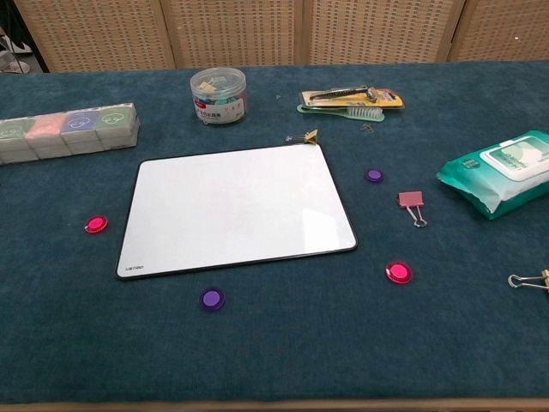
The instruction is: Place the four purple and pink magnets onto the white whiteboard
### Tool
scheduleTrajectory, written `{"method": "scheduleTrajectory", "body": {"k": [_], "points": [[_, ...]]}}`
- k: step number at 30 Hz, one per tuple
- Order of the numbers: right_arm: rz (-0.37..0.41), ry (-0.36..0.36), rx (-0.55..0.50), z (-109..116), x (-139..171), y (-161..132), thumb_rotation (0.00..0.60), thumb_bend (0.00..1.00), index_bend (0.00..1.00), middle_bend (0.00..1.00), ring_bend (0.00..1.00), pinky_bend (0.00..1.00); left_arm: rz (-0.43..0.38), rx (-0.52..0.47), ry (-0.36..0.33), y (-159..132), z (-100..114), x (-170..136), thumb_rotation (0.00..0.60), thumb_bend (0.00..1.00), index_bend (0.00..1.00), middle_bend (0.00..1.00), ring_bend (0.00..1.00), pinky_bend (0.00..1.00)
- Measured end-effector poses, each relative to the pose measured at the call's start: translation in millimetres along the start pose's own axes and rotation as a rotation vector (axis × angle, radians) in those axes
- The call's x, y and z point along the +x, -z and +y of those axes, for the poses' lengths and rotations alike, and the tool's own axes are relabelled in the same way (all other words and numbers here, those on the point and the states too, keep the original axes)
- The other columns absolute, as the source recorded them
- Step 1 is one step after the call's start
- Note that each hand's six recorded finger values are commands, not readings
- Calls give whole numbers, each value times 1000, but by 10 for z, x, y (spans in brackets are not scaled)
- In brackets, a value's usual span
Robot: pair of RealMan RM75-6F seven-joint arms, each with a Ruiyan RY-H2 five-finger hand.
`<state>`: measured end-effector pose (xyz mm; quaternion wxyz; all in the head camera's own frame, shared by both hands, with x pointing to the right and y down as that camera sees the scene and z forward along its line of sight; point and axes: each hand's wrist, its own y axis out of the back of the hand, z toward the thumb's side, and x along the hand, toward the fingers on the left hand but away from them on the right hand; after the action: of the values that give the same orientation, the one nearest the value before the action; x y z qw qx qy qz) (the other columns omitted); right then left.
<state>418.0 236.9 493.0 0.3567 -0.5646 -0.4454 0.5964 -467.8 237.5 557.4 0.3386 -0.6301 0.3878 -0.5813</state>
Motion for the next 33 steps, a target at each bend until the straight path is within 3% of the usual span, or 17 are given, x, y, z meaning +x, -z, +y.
{"method": "scheduleTrajectory", "body": {"k": [12,17,28,33], "points": [[31,-25,6,-97,-27,-68,600,0,0,0,0,0,-3,11,-40,-16,51,-32,600,0,0,0,0,0],[82,-42,6,-175,-154,-229,600,0,14,0,0,0,0,5,-49,-13,81,-37,600,0,0,0,0,0],[236,-154,-24,-441,-827,-981,600,0,295,0,0,0,13,-2,-46,8,90,-10,600,0,0,0,0,0],[270,-193,-26,-562,-1100,-1349,600,0,328,0,0,0,12,-3,-41,10,85,-7,600,0,0,0,0,0]]}}
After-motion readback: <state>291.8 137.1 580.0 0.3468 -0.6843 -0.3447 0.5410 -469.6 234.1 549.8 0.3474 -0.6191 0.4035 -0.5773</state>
